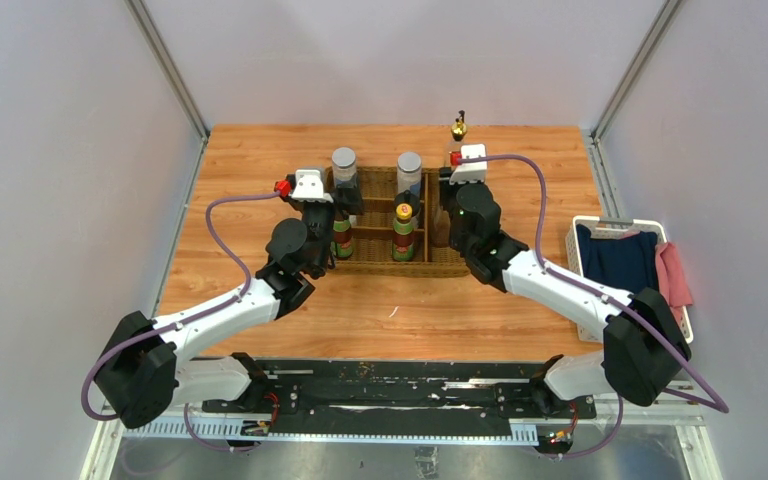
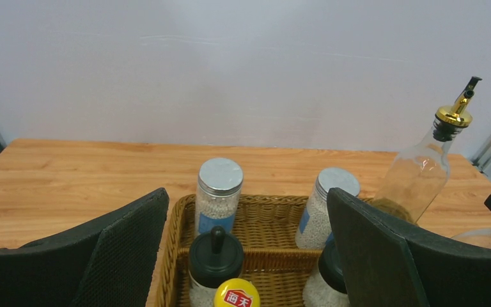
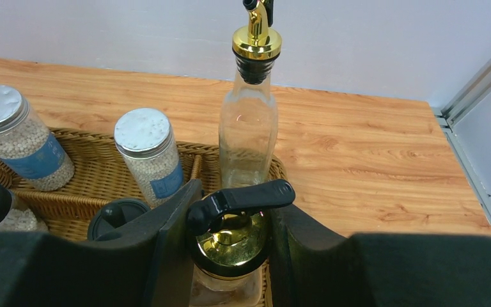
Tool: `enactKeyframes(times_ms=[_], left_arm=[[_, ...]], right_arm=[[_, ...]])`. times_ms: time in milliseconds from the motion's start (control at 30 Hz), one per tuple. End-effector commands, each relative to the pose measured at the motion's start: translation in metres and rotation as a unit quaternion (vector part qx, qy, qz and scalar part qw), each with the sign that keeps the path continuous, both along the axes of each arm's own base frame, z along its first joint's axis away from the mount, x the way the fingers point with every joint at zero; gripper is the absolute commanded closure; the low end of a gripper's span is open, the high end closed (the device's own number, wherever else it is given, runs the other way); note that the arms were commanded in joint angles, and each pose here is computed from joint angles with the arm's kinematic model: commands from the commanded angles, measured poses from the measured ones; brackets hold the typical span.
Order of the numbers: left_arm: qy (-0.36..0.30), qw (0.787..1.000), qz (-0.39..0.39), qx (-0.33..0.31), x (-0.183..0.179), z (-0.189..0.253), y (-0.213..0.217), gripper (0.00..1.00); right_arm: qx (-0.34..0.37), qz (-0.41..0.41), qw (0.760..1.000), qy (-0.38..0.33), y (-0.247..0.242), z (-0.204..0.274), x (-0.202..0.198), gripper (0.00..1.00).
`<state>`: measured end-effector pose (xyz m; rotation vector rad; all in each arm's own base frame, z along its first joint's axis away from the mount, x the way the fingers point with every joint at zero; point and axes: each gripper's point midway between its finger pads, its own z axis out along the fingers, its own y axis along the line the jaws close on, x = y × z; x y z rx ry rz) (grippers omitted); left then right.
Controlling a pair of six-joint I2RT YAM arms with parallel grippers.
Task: Organize the condiment bottles
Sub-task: Place the bottle in the storage box.
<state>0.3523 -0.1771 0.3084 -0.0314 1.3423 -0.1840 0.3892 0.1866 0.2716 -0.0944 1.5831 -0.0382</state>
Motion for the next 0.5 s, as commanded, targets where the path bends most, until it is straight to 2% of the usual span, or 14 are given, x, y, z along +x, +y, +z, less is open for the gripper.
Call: enactKeyframes(times_ms=[0, 467], left_arm=[[0.002, 1.000, 0.005, 0.001, 0.000, -0.003, 0.003, 0.02], [0.002, 1.000, 0.005, 0.000, 0.001, -0.003, 0.002, 0.02]], right_arm=[[0.022, -0.018, 0.999, -0.019, -0.005, 0.007, 0.000, 1.00], [-0.007, -0.017, 0.999, -0.034, -0.007, 0.030, 0.000, 1.00]])
